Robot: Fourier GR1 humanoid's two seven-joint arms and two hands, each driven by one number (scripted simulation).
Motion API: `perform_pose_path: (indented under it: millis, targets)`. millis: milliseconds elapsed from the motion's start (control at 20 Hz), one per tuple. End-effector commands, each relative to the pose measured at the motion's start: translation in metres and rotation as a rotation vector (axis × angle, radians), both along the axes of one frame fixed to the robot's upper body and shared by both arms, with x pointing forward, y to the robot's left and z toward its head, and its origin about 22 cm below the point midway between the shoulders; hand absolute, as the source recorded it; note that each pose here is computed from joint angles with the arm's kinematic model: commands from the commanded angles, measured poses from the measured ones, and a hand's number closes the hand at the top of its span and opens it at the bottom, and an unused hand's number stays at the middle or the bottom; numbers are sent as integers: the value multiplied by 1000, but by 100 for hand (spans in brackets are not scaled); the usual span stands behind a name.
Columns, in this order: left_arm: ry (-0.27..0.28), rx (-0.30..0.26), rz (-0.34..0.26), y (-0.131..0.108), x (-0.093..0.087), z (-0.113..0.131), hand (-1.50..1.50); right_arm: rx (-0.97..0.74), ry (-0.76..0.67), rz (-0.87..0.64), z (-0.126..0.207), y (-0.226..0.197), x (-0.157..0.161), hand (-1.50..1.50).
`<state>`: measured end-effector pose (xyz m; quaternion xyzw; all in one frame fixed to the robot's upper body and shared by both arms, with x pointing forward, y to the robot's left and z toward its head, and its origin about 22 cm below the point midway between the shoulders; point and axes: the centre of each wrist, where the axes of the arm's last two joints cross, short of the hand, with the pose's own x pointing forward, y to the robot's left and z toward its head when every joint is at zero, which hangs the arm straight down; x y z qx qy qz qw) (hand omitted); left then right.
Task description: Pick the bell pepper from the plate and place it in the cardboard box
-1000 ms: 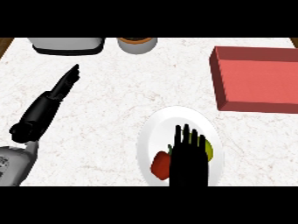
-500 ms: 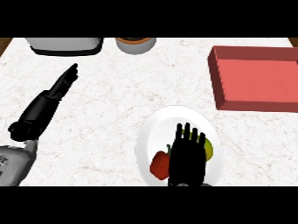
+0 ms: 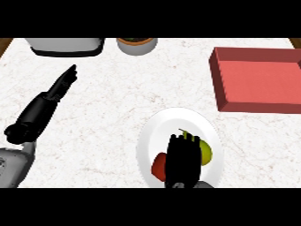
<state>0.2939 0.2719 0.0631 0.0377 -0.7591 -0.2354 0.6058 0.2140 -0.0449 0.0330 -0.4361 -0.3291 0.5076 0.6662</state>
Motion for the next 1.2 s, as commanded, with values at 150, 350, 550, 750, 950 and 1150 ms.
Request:
perform_pose_path:
  millis: [150,350,550,750,950,1150]
  targets:
    - [0,10,27,3,6,9,0,-141,-56,-49,-7,22,-4,150]
    - [12,3,18,-4,1,0,0,-165,-123,-24,-6,27,2,150]
    - [7,14,19,-12,5,3,0,-99,-183,288,5,16,-1,150]
    - [7,-9,-22,-9,2,0,0,170,-172,974,23,20,-52,150]
    - [9,-5,-10,-9,2,0,0,335,-275,1334,54,1,-80,150]
    - [2,-3,25,5,5,3,0,318,-432,1488,90,-52,-68,150]
